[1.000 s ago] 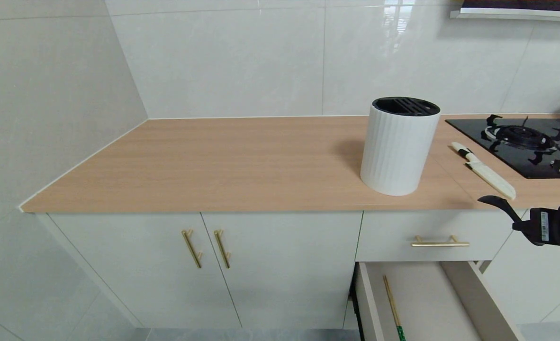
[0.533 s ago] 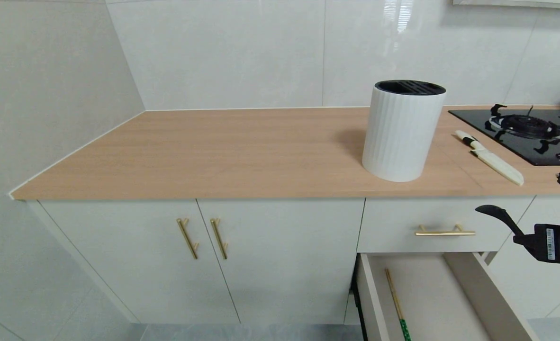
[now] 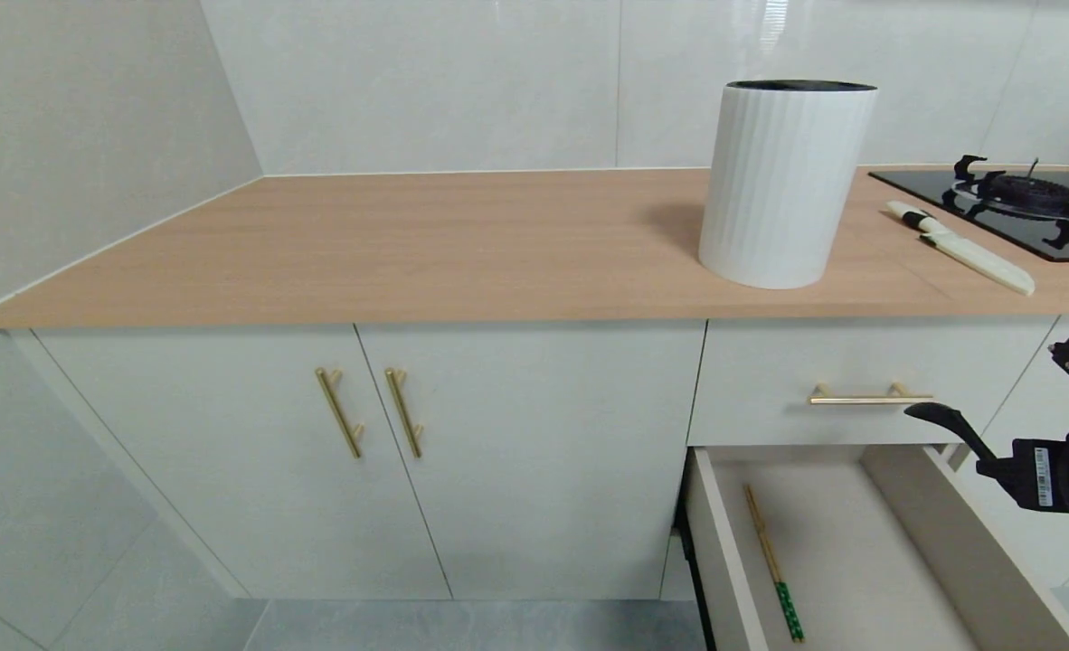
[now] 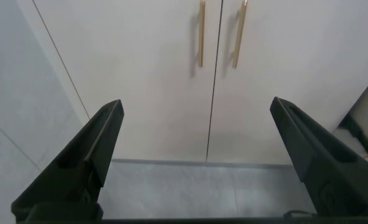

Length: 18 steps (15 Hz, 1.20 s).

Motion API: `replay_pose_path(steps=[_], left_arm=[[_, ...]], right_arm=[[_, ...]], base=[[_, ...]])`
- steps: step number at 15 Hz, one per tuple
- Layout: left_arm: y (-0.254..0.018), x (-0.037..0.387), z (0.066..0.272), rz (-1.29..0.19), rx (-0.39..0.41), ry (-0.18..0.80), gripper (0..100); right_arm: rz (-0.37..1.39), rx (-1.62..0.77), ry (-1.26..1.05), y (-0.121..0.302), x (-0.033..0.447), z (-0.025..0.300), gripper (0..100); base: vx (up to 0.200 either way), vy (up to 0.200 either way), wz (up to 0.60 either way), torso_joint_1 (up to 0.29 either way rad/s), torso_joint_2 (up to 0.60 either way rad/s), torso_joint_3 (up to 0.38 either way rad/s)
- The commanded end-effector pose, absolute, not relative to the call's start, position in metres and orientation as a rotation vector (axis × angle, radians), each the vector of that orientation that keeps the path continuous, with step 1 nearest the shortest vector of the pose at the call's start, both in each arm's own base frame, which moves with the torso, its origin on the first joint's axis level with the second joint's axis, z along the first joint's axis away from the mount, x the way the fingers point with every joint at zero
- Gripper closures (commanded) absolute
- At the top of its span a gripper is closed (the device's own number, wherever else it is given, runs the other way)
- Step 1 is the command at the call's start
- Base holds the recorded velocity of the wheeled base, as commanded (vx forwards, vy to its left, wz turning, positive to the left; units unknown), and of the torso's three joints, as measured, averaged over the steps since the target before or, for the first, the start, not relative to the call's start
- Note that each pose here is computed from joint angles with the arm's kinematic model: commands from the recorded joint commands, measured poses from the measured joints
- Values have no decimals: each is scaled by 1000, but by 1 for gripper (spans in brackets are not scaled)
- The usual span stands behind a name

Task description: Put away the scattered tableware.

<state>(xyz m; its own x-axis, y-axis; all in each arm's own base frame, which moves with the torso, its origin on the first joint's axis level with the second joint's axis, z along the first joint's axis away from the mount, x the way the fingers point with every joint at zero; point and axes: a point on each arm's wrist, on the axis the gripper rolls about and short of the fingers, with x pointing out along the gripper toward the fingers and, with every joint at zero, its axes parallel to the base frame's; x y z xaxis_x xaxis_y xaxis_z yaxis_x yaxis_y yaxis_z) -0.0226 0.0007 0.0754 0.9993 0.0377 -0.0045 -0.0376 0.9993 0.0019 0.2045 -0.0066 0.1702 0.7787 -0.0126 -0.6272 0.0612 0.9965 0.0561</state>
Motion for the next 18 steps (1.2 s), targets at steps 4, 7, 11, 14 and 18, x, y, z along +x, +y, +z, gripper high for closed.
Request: replay_pose_path(steps=[4,7,11,14,18], left_arm=[[1,-23,75,38,2,5,0],[1,-23,75,38,2,5,0],[1,-23,75,38,2,5,0],[1,-23,75,38,2,5,0],[1,-23,75,38,2,5,0]], right_arm=[[-39,74,719,-6,209,161,100],[-38,74,743,-6,212,156,100],[-39,74,772,-6,216,149,100],[-25,68,836,-3,225,134,100],[-44,22,1029,8,252,83,100]], base=[[0,0,0,-165,458,288],[0,0,0,-121,403,261],[0,0,0,-22,79,52],[0,0,0,0,0,0],[0,0,0,0,0,0]])
